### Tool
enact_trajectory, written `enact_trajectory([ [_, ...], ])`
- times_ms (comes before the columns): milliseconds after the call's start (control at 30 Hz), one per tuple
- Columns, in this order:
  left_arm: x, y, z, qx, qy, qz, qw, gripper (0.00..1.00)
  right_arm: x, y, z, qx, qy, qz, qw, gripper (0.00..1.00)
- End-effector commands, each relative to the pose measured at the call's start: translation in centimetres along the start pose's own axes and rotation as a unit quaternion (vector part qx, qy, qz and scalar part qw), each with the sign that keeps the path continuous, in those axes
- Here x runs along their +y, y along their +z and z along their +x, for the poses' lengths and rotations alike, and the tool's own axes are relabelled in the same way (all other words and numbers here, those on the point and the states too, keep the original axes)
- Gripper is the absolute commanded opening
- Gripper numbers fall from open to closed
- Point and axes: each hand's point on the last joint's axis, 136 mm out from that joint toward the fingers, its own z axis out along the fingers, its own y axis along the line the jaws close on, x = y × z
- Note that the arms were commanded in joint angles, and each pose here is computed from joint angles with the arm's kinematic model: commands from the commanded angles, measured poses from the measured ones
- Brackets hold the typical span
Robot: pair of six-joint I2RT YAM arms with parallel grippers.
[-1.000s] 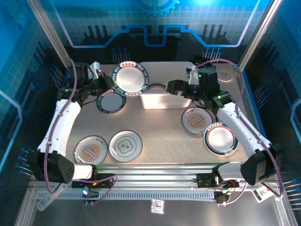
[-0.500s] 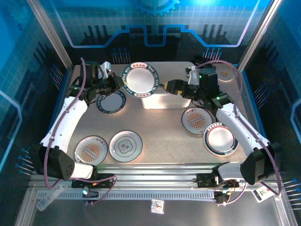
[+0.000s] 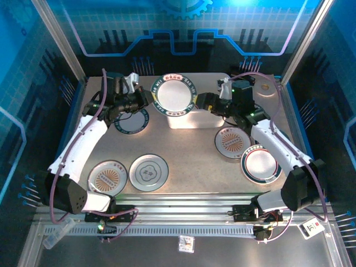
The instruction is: Place the plates into the plastic bin on the countertop
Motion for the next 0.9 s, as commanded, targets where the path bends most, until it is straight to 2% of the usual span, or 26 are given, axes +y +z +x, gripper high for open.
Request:
enact_trajectory([
  [0,-3.2,-1.3,-0.4,-0.016,0.021,0.05,0.998,0.0,0.5,0.7,-0.1,-0.001,0.009,-0.023,1.0,0.58],
  [100,-3.3,-1.1,-0.1,-0.012,0.022,0.05,0.998,0.0,0.4,1.0,0.0,-0.001,0.015,-0.027,1.0,0.52],
  [567,-3.2,-0.1,0.6,-0.001,0.031,0.044,0.999,0.0,0.2,1.7,0.5,0.011,0.044,-0.046,0.998,0.11],
  [700,-3.2,-0.3,1.0,0.0,0.037,0.037,0.999,0.0,0.4,1.6,0.6,0.013,0.048,-0.049,0.998,0.06],
  [767,-3.0,-0.5,1.1,-0.001,0.042,0.029,0.999,0.04,0.4,1.3,0.6,0.01,0.048,-0.045,0.998,0.05],
  [867,-2.4,-0.7,1.3,-0.005,0.047,0.015,0.999,0.21,0.1,0.9,0.5,0.003,0.047,-0.036,0.998,0.03],
])
